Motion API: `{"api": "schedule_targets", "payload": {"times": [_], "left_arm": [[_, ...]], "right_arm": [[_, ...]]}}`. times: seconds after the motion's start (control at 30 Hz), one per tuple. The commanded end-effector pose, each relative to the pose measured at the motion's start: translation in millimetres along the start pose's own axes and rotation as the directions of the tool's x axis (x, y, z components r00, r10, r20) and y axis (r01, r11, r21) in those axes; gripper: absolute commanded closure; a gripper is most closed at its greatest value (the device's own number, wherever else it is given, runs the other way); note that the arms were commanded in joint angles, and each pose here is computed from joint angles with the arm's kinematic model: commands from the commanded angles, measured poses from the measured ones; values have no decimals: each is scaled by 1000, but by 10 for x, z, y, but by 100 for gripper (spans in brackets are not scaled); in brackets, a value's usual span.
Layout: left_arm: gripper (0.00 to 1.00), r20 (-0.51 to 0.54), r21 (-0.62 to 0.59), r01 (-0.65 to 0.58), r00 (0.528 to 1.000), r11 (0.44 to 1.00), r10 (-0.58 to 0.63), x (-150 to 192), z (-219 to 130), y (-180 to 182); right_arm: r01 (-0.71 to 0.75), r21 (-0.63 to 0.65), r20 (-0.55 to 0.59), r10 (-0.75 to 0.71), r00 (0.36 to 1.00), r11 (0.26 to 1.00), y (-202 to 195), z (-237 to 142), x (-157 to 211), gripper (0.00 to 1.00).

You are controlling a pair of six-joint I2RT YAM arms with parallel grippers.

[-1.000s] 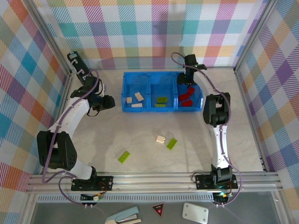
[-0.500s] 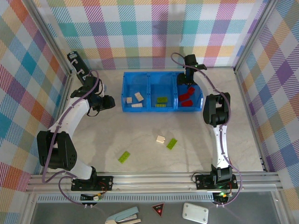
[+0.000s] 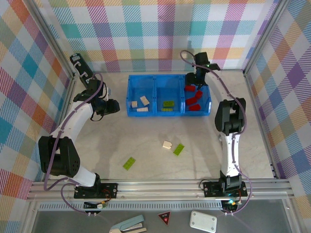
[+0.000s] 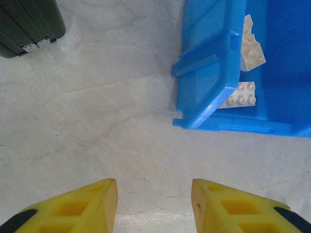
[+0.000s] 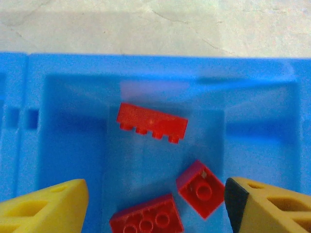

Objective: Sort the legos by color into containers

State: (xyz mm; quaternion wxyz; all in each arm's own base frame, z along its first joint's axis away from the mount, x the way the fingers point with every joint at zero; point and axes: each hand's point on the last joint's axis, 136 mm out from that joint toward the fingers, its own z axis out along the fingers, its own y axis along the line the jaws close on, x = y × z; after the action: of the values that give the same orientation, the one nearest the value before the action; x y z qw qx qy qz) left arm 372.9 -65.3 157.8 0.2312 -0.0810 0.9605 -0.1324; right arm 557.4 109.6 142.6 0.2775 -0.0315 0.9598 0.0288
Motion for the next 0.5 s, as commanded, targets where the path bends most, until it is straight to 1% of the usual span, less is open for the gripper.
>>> {"api": "schedule_targets", "payload": {"times": [0.0, 0.33, 0.47], "left_arm": [[56, 32, 14, -15, 999, 1000, 14, -39, -91, -3], [56, 31, 27, -13, 999, 1000, 12, -43, -99, -28], [55, 32, 33, -15, 999, 999, 14, -44, -106, -39]], "right_arm": [[-32, -54, -2, 32, 999, 998, 58, -352, 57, 26], [-84, -104, -92, 75, 993, 991, 216, -723, 598, 26], [-92, -121, -122, 77, 990, 988, 340, -838, 817, 27]]}}
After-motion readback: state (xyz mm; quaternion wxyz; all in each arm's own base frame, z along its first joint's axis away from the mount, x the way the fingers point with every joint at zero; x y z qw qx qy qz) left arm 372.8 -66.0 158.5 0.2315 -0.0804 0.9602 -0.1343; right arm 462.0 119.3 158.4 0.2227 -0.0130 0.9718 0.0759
